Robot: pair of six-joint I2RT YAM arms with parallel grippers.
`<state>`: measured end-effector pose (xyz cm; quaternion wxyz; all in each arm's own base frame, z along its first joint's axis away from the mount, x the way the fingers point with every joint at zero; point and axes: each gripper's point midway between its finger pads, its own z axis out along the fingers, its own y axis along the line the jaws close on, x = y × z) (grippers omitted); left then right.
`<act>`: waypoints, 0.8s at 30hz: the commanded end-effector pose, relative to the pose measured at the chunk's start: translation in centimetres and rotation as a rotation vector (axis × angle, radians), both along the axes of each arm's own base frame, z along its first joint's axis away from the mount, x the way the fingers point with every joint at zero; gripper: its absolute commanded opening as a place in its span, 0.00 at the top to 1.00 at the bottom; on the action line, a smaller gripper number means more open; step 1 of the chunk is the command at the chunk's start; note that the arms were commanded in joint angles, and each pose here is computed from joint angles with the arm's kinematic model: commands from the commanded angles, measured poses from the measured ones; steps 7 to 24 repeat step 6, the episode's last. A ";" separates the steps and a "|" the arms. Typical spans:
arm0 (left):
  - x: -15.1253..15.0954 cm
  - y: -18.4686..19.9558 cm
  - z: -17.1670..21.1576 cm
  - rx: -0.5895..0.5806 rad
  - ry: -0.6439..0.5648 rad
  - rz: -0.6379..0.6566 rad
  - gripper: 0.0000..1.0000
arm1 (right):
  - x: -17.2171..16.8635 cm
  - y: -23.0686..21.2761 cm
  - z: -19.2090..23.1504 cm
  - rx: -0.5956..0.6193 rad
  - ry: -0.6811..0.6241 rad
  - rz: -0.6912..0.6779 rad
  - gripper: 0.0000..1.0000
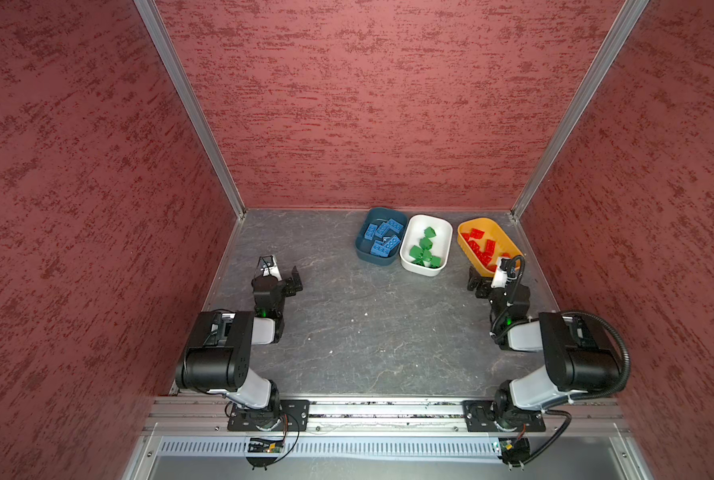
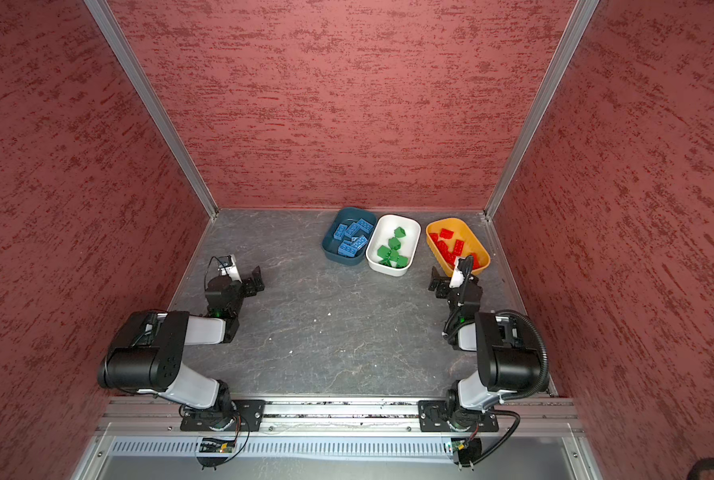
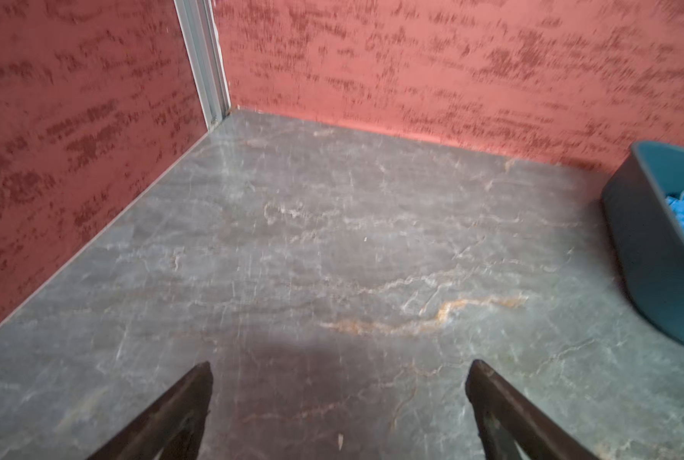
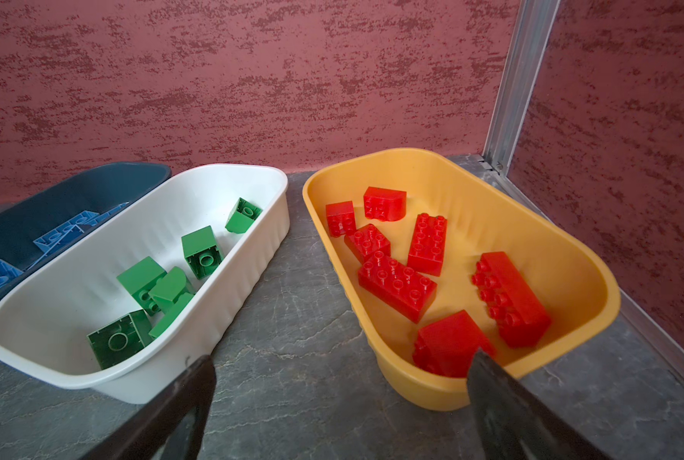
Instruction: Sort the legos into containers by color
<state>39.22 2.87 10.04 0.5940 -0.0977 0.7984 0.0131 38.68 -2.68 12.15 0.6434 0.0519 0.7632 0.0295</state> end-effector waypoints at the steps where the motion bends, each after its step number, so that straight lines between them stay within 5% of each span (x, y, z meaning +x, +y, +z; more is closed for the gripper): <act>1: 0.5 -0.2 1.6 0.016 -0.063 -0.015 0.01 | 0.4 -0.2 1.1 -0.011 -0.041 -0.015 0.01; 24: 0.5 -0.2 1.5 0.010 -0.056 -0.012 0.01 | 0.3 -0.1 1.3 -0.016 -0.047 -0.016 0.01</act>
